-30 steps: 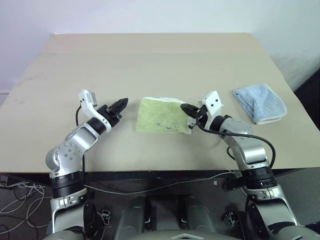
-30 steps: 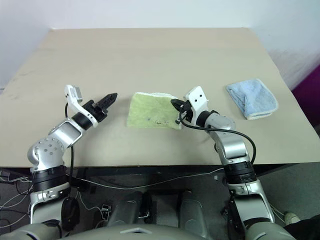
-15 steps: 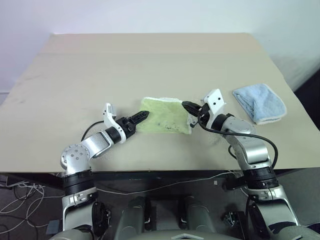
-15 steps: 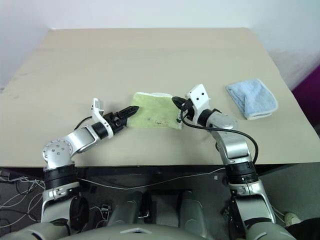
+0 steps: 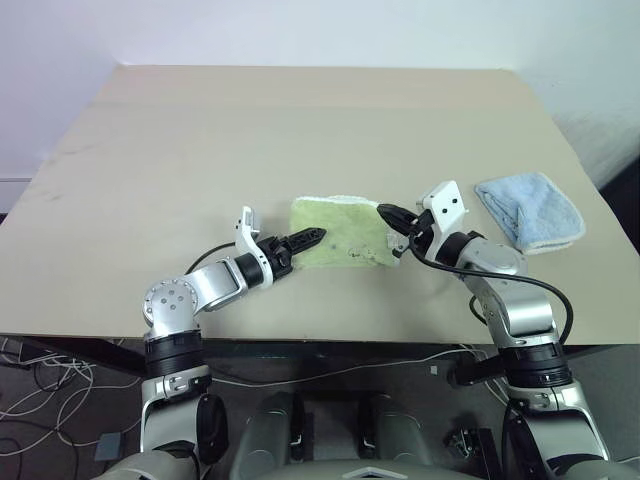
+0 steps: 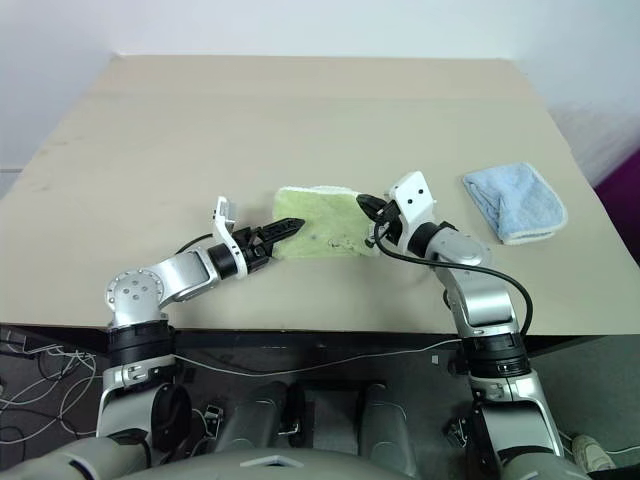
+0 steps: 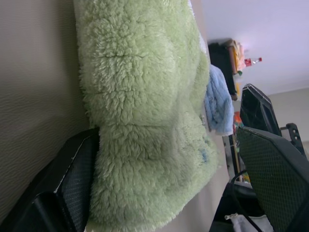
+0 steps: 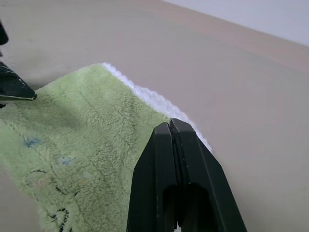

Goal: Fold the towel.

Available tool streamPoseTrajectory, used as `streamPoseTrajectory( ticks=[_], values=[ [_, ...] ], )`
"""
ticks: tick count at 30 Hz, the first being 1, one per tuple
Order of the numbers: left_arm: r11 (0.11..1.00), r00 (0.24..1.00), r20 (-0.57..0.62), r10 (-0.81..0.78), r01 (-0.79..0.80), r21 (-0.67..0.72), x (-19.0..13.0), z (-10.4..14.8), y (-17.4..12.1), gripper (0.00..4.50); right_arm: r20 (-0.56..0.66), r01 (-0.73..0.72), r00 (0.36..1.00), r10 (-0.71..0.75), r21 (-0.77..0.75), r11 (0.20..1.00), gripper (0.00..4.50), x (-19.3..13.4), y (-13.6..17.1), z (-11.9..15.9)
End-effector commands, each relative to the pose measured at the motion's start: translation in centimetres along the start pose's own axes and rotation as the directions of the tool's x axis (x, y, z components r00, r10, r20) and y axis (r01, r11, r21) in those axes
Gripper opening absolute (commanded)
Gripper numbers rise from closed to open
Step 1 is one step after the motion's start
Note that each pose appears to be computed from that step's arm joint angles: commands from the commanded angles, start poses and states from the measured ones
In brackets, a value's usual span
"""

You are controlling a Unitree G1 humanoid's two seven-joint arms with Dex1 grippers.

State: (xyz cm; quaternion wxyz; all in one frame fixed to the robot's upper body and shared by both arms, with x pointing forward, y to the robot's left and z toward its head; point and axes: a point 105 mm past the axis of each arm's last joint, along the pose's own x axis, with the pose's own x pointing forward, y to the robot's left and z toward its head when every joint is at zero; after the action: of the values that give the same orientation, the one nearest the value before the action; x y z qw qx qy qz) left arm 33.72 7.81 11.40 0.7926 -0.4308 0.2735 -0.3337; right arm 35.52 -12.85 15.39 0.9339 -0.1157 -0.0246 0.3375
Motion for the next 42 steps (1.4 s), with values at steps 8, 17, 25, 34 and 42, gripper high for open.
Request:
streamPoseTrajectory(
  ticks=[8, 17, 25, 34, 42],
  values=[
    [0.999, 0.999, -0.034, -0.021, 0.020, -0.035, 1.0, -1.0, -0.1, 2.16, 0.066, 0.026, 0.998, -0.024, -0.035, 0.999, 0.00, -0.5, -0.6, 2.2],
    [1.000, 1.000, -0.011, -0.001, 0.001, -0.031, 0.6, -0.8, 0.5, 0.02, 0.068, 0.029, 0.997, -0.027, -0.036, 0.999, 0.00, -0.3, -0.7, 2.2],
    [0.999, 0.992, 0.126, 0.005, 0.002, -0.052, -0.3, 1.5, 0.6, 0.02, 0.082, 0.051, 0.996, -0.047, -0.043, 0.998, 0.00, -0.6, -1.1, 2.7],
    [0.996, 0.780, 0.626, -0.001, -0.054, 0.069, -7.4, 16.8, -1.8, 0.02, 0.104, 0.080, 0.992, -0.075, -0.045, 0.996, 0.00, -0.7, -2.1, 3.3],
    [0.933, 0.445, 0.873, 0.203, -0.359, -0.034, -20.2, 22.3, 4.6, 0.02, 0.103, 0.074, 0.992, -0.069, -0.037, 0.997, 0.00, -0.7, -1.6, 2.9]
  ],
)
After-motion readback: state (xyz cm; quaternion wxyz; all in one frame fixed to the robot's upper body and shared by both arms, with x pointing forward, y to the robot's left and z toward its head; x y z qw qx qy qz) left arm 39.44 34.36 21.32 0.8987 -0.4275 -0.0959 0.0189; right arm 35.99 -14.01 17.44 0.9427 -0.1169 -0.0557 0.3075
